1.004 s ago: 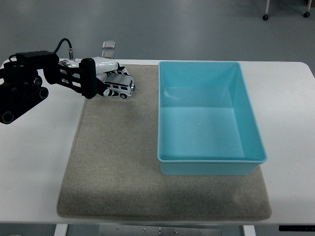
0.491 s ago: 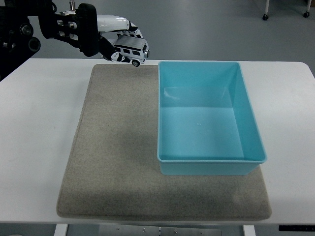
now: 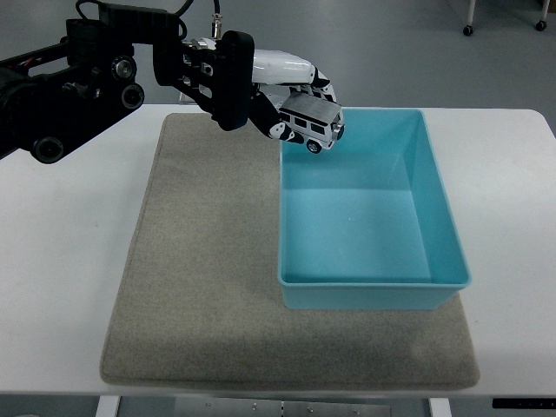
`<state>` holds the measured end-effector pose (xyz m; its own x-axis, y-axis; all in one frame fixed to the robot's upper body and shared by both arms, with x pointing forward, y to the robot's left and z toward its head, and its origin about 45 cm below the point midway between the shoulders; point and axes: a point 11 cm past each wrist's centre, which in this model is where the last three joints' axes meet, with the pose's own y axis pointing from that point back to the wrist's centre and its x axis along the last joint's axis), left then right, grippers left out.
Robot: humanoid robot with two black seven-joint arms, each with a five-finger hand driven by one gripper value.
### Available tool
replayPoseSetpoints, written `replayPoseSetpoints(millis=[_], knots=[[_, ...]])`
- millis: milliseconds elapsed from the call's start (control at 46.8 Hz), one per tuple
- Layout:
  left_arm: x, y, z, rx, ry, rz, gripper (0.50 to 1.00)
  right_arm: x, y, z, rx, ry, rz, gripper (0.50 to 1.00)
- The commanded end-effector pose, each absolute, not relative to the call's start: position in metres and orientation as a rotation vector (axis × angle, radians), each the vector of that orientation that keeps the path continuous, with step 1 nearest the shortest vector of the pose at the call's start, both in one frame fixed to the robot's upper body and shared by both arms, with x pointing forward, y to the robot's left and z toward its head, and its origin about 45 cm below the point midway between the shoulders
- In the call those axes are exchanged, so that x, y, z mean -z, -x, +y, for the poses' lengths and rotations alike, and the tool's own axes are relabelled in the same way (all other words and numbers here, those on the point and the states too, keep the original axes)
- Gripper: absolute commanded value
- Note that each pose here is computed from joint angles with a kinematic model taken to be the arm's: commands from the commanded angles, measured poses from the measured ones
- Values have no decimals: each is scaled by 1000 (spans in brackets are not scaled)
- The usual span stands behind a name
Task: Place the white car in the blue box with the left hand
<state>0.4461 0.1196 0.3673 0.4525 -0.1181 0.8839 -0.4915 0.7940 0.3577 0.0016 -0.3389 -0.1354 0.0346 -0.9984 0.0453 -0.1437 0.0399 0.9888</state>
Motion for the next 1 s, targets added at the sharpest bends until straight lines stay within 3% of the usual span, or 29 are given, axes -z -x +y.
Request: replayPoseSetpoints(millis=[0,427,577,641,684,983], knots=[[-354,-442,99,-208,-634,-1095,500,135,-2,-339,1077,-1298,-1306,936],[-304,-429,52,-120,-636,-1072,500,135,-2,-339,1077,-1298,-1306,936],[-298,-426,50,-128,-617,-1046,749,135,-2,-339,1078,-1299,-1305,936],[-289,-422,50,-127,-607,-1020,923,135,-2,-339,1077,-1298,-1306,936],[-287,-422,51,-138,-600,-1010,994,135,-2,-339,1077,-1298,-1306,936],[-303,-428,57,-280,-435,-806,1000,135,-2,-339,1078,-1299,-1305,936]])
